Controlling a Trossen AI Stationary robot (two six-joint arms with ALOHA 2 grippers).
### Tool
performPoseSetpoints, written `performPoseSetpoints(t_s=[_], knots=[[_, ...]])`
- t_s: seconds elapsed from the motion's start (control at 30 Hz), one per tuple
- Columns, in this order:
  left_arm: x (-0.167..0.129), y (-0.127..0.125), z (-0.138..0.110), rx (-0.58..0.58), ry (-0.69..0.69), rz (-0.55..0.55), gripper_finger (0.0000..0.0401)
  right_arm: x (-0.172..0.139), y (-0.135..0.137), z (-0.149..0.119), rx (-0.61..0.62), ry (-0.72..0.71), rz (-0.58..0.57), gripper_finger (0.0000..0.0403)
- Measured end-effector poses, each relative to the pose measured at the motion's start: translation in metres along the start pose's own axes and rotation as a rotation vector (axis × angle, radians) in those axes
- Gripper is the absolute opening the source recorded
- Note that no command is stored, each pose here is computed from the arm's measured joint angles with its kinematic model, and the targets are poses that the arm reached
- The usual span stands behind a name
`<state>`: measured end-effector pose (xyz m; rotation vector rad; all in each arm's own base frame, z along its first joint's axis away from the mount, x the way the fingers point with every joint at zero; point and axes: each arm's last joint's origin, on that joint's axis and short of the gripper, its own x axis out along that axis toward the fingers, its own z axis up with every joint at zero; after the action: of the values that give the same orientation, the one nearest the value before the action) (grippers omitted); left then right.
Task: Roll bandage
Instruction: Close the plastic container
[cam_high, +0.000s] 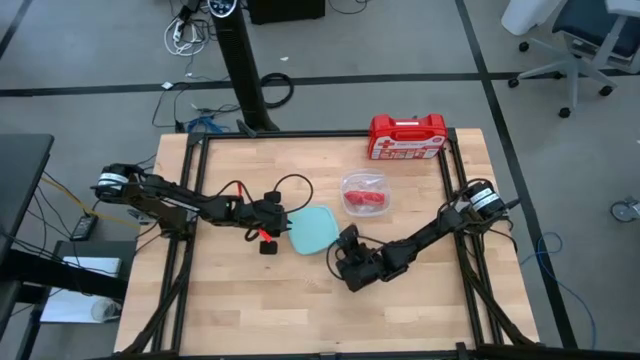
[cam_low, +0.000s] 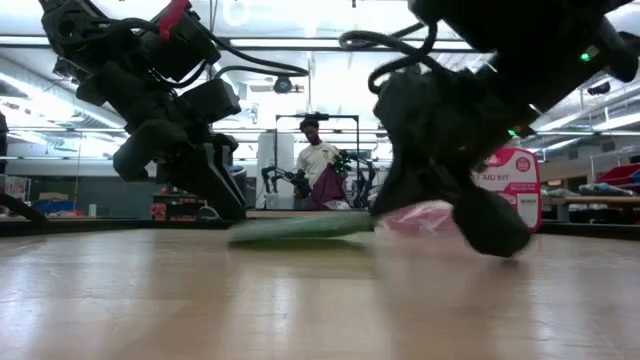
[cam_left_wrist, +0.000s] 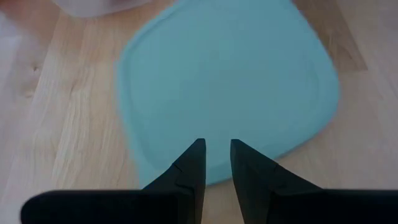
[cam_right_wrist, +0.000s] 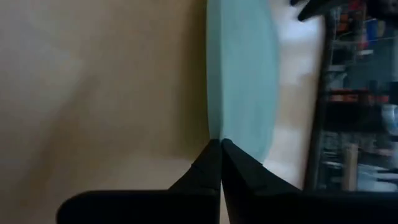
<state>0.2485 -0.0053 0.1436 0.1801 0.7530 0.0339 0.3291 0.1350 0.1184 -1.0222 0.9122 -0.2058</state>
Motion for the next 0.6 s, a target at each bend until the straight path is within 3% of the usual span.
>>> performPoseSetpoints(t_s=[0.17, 0.33, 0.6], knots=[[0.000, 0.000, -0.002, 0.019, 0.018, 0.007, 0.0078, -0.006, -0.011, 0.008, -0.019, 0.014, -0.051, 0.0001], [-0.002, 0.004, 0.002, 0.028, 0.013, 0.108, 0.0078, -0.018, -0.026, 0.015, -0.012, 0.005, -0.050, 0.0001], [-0.010, 0.011, 0.032, 0.058, -0.067, 0.197, 0.0078, -0.039, -0.049, 0.011, 0.027, 0.005, -0.083, 0.0000]])
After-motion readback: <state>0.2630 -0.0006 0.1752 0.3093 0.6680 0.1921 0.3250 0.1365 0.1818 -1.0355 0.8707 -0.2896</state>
